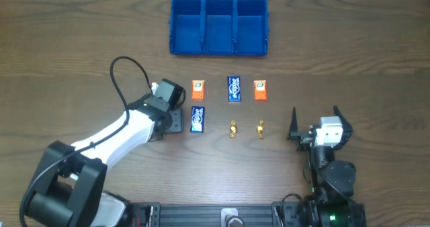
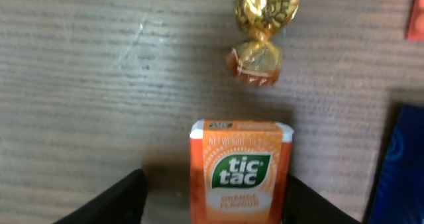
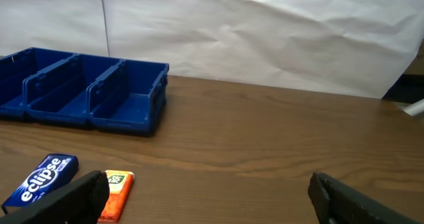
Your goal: Sort Candies Into Trays
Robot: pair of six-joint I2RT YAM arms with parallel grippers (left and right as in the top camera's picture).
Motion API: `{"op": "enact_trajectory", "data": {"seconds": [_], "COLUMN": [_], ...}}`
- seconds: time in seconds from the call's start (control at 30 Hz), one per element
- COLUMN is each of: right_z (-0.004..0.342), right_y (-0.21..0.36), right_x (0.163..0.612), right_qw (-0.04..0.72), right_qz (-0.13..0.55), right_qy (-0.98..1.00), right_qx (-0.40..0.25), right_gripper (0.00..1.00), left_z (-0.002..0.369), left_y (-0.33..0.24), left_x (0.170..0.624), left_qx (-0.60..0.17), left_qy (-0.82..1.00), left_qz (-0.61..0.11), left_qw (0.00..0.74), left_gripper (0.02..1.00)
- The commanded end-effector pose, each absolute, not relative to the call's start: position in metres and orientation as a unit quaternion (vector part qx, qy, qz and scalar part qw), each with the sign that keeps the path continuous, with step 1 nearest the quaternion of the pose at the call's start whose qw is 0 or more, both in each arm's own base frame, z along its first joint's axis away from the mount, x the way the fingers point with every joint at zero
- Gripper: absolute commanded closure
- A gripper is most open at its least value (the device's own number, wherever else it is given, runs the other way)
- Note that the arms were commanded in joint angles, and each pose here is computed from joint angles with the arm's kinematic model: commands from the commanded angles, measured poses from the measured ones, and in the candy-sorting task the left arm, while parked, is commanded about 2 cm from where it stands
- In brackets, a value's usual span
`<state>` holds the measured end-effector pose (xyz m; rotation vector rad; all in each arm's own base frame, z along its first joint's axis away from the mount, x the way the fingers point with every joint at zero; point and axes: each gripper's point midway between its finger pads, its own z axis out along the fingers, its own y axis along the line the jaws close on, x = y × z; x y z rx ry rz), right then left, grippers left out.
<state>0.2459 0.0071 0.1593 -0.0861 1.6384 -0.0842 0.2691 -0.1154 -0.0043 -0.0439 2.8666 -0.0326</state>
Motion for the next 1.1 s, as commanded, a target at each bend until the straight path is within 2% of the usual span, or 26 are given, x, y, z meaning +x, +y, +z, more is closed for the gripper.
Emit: {"op": "enact_trajectory", "data": {"seconds": [0.03,0.27,0.4,0.5,0.8,0.97,1.1], "right_z": [0.159,0.159,0.159,0.159,0.159,0.159,0.159], "right_y": [0.006,0.006,0.006,0.006,0.006,0.006,0.006], "right_x": [0.246,0.246,0.246,0.246,0.246,0.246,0.246], "right_qw": [0.681,0.681,0.681,0.681,0.681,0.681,0.681], "right_qz": [-0.041,-0.041,-0.041,-0.041,-0.041,-0.041,-0.041], "right_qy": [0.730,0.730,0.730,0.730,0.730,0.730,0.730], "right_qx": [-0.041,-0.041,-0.041,-0.041,-0.041,-0.041,-0.041], "right_gripper": [0.003,0.003,0.003,0.003,0.003,0.003,0.003], "left_z": [-0.013,-0.012,-0.007,0.016,0.169,0.210,0.201], "left_y": [-0.114,-0.119,-0.125,-0.135,-0.159,-0.165,-0.168], "left_x": [0.267,0.270,0.273,0.289,0.394,0.459,0.512], "left_qx": [-0.008,-0.008,-0.007,-0.003,-0.005,-0.009,-0.002], "left_qy": [0.992,0.992,0.990,0.986,0.949,0.941,0.946], "left_qz": [-0.004,-0.017,-0.026,-0.037,-0.031,-0.016,-0.024], "left_qw": [0.124,0.128,0.135,0.165,0.312,0.338,0.325], "left_gripper": [0.498,0.643,0.663,0.676,0.676,0.669,0.676]}}
